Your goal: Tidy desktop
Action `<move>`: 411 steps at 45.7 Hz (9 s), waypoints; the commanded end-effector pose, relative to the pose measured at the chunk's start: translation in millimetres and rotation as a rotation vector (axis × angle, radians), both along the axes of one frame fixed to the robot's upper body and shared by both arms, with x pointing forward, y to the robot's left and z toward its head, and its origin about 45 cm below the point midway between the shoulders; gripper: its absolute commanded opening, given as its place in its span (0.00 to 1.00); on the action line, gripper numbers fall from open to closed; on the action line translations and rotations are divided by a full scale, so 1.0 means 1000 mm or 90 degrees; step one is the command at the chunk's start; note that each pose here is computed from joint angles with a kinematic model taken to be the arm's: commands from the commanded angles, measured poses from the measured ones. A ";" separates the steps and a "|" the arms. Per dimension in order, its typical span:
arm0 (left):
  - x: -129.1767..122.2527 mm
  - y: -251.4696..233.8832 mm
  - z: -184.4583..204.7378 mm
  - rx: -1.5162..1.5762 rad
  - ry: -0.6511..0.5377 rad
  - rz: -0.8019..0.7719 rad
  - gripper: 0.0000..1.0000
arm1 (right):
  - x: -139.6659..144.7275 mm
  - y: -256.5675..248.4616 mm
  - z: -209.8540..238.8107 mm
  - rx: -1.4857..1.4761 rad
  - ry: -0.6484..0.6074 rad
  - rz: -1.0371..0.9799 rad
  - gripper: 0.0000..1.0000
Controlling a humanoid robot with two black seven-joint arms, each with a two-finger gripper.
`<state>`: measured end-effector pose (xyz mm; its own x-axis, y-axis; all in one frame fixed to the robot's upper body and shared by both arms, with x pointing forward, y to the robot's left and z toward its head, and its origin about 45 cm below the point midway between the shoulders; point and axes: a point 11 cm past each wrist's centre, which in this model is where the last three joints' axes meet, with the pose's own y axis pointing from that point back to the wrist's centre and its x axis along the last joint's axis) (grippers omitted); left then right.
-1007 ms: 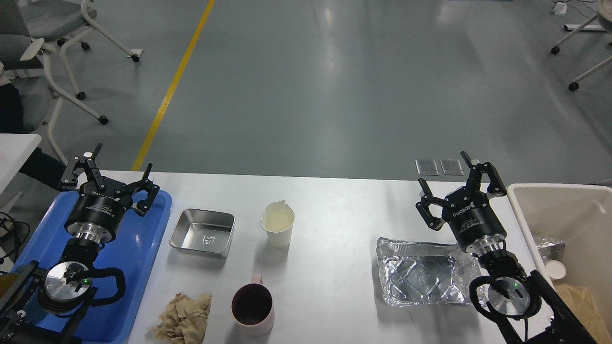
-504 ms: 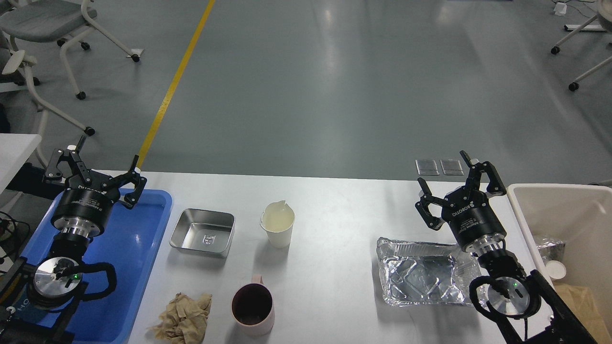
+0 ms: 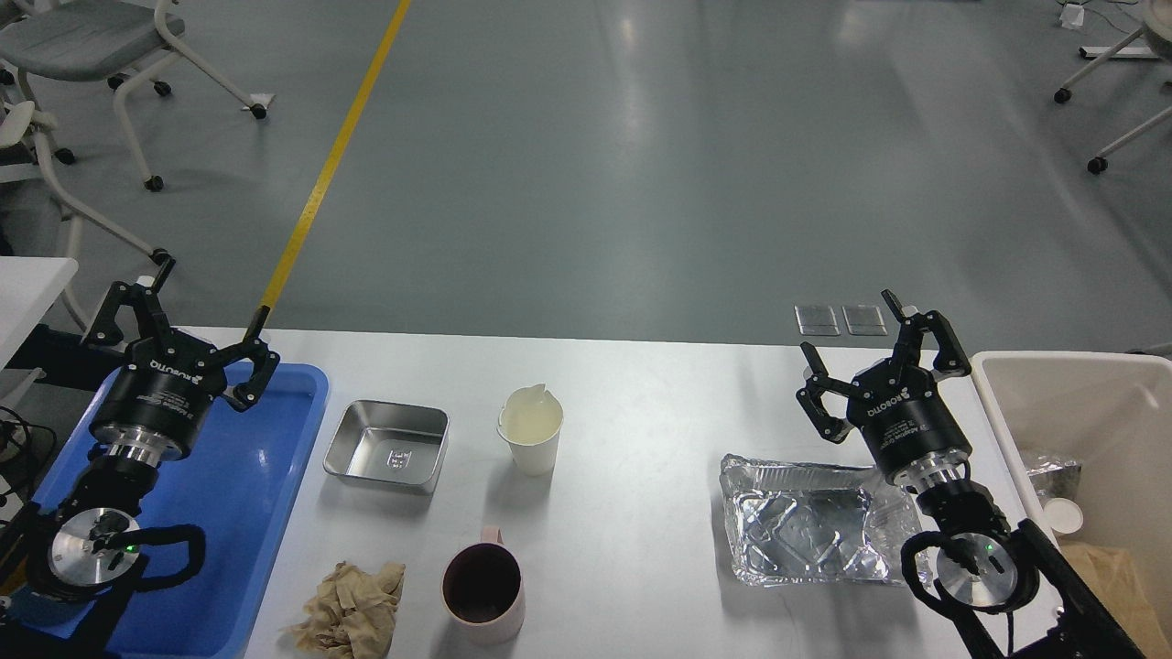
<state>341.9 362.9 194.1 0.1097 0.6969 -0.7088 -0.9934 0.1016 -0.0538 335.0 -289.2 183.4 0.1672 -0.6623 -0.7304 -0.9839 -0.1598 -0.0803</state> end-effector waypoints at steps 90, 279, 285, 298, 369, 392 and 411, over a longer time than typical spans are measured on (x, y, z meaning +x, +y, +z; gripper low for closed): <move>-0.097 0.058 0.049 0.908 0.089 -0.416 0.96 | 0.000 0.010 -0.003 -0.026 0.012 0.032 1.00; -0.078 0.026 0.057 1.155 0.019 -0.678 0.02 | 0.003 0.022 0.005 -0.021 -0.004 0.039 1.00; -0.086 0.045 0.059 1.153 0.061 -0.655 0.02 | 0.003 0.021 0.005 -0.023 -0.004 0.040 1.00; -0.113 0.078 0.024 1.152 0.163 -0.655 0.02 | 0.003 0.021 0.005 -0.023 -0.003 0.039 1.00; -0.144 0.125 -0.077 1.178 0.320 -0.618 0.02 | 0.001 0.027 0.002 -0.022 0.002 0.050 1.00; -0.140 0.124 -0.074 1.182 0.322 -0.612 0.69 | 0.000 0.033 0.001 -0.030 0.002 0.060 1.00; -0.128 0.106 -0.037 1.122 0.235 -0.591 0.90 | 0.001 0.032 0.001 -0.035 0.002 0.060 1.00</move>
<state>209.9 472.4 141.7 0.8153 0.3455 0.4646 -0.5394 0.1617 0.8264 335.9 -257.3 184.8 0.2294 -0.6822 -0.6942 -0.9643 -0.2562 -0.0669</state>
